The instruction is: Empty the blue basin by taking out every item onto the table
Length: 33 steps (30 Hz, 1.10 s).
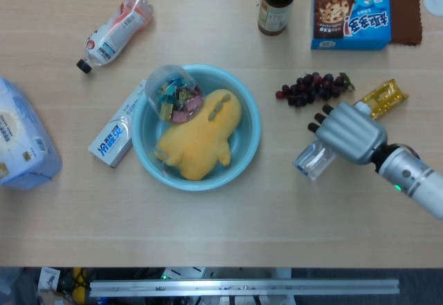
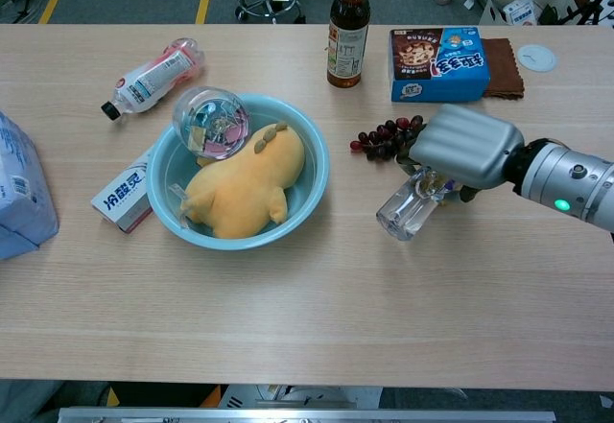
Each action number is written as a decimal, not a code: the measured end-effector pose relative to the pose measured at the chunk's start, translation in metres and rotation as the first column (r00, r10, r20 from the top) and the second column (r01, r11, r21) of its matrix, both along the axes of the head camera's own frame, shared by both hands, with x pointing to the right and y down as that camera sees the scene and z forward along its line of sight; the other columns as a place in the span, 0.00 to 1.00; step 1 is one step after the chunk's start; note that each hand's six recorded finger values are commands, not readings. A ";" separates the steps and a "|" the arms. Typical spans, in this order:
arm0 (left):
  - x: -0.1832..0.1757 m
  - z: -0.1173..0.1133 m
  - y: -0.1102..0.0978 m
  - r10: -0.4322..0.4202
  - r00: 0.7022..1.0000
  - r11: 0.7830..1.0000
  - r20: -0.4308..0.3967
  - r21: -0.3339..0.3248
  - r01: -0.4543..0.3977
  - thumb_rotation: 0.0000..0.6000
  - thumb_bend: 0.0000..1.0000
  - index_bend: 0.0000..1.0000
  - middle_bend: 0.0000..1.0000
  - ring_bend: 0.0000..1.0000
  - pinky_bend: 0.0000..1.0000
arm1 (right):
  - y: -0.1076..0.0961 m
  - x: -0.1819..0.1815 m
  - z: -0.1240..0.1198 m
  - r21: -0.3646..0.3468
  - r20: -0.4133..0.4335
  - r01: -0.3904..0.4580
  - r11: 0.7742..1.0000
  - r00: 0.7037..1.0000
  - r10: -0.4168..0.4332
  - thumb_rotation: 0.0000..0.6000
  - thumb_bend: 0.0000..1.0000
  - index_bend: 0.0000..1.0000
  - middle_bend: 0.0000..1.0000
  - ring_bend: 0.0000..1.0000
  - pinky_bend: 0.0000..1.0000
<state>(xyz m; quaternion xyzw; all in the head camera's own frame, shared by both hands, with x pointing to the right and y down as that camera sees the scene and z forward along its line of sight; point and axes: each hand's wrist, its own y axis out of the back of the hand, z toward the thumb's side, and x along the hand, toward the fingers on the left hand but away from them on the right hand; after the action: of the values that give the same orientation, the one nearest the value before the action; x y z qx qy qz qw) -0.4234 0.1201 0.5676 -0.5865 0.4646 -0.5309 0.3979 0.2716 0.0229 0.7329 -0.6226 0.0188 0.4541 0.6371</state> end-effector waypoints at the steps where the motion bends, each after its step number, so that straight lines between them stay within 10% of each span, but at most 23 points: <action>1: 0.000 0.000 0.000 0.001 1.000 1.000 0.000 0.001 -0.001 1.00 0.17 0.06 0.06 0.02 0.13 | -0.001 0.001 0.002 0.001 -0.007 -0.007 1.000 1.000 0.007 1.00 0.32 0.40 0.41 0.36 0.56; 16: 0.001 0.000 -0.004 0.010 1.000 1.000 0.009 -0.001 -0.010 1.00 0.17 0.06 0.07 0.02 0.13 | -0.008 -0.003 -0.004 0.040 -0.008 -0.067 0.997 0.998 0.068 1.00 0.30 0.17 0.22 0.20 0.44; 33: 0.011 0.013 -0.020 0.062 0.998 0.997 -0.008 -0.054 -0.062 1.00 0.17 0.06 0.07 0.02 0.13 | -0.013 0.039 -0.105 0.144 0.226 -0.334 0.932 0.928 0.298 1.00 0.30 0.24 0.30 0.21 0.44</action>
<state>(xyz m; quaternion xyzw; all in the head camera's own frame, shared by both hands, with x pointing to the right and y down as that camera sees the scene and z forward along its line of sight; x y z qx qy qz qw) -0.4125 0.0998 0.5809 -0.6130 0.4330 -0.5286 0.3966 0.3110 0.0101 0.6281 -0.5998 -0.1872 0.4859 0.6076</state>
